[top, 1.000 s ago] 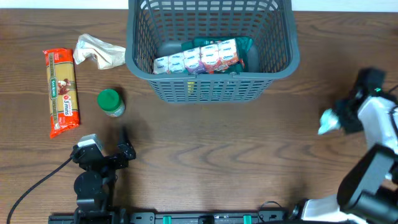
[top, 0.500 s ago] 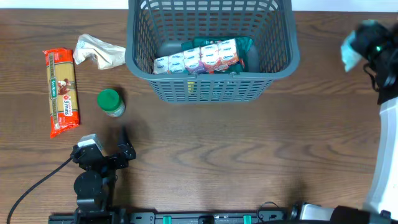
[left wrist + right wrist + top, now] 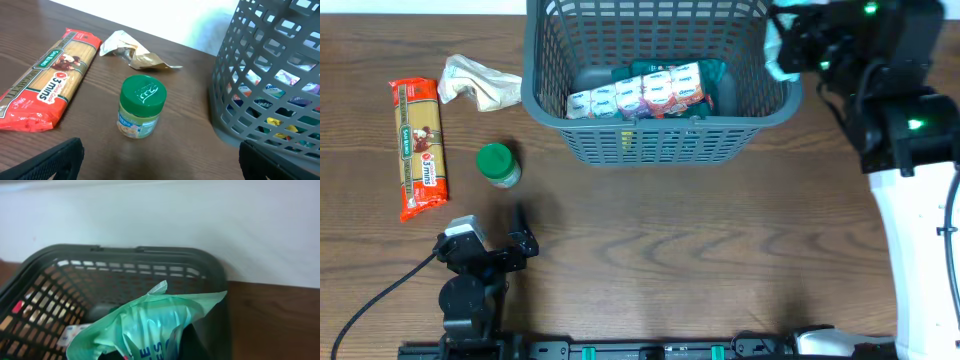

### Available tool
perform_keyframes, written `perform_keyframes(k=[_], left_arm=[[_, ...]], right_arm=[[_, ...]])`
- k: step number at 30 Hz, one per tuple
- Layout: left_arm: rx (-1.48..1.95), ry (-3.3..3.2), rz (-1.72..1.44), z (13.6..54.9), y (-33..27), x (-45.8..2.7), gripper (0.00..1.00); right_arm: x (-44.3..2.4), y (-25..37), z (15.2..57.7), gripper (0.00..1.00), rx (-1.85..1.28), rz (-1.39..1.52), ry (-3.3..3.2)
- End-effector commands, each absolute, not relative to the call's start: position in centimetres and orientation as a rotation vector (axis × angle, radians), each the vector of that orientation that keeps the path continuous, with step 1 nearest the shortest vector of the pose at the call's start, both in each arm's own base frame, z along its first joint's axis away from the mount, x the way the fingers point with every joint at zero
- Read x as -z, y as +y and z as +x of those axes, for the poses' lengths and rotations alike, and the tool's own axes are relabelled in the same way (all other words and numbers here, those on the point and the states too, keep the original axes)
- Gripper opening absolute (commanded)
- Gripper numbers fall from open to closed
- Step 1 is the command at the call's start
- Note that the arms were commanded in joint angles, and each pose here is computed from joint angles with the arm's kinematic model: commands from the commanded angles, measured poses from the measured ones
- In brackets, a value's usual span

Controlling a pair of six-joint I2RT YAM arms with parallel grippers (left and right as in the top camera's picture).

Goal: Pack container
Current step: 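Lift the mint-green packet into the basket and release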

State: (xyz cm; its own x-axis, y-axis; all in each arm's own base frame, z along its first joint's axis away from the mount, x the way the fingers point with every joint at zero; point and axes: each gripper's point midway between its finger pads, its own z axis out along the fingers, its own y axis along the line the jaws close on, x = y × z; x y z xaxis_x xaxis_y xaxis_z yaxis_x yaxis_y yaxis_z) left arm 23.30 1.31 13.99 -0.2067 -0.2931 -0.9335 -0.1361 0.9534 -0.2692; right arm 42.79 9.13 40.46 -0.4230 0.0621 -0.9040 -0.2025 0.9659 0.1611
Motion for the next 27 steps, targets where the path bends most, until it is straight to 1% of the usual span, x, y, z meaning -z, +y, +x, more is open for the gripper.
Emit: perform_keyframes(k=[1, 6, 13, 16, 17, 18, 19, 27], left_arm=[[0.121, 1.809, -0.317, 23.3, 1.6, -12.8, 0.99], [0.121, 1.809, -0.317, 23.3, 1.6, -12.8, 0.98], [0.121, 1.809, -0.317, 23.3, 1.6, -12.8, 0.99], [0.121, 1.809, -0.317, 23.3, 1.6, -12.8, 0.99], [0.121, 1.809, -0.317, 23.3, 1.6, -12.8, 0.99], [0.121, 1.809, -0.317, 23.3, 1.6, -12.8, 0.99], [0.121, 1.809, -0.317, 23.3, 1.6, -12.8, 0.99], [0.121, 1.809, -0.317, 23.3, 1.6, -12.8, 0.99]], right_arm=[[-39.6, 10.5, 43.7, 0.01, -0.209, -0.149, 2.001], [-35.9, 11.4, 45.6, 0.01, -0.170, -0.165, 2.087], [-28.7, 11.9, 47.6, 0.01, -0.130, -0.203, 2.266], [-27.3, 12.1, 47.9, 0.01, -0.133, -0.212, 2.302], [-27.2, 12.2, 47.8, 0.07, -0.142, -0.216, 2.304], [-27.2, 12.3, 47.8, 0.52, -0.143, -0.216, 2.304], [-27.3, 12.3, 47.9, 0.99, -0.143, -0.215, 2.299], [-29.0, 12.3, 48.1, 0.99, -0.146, -0.212, 2.262]])
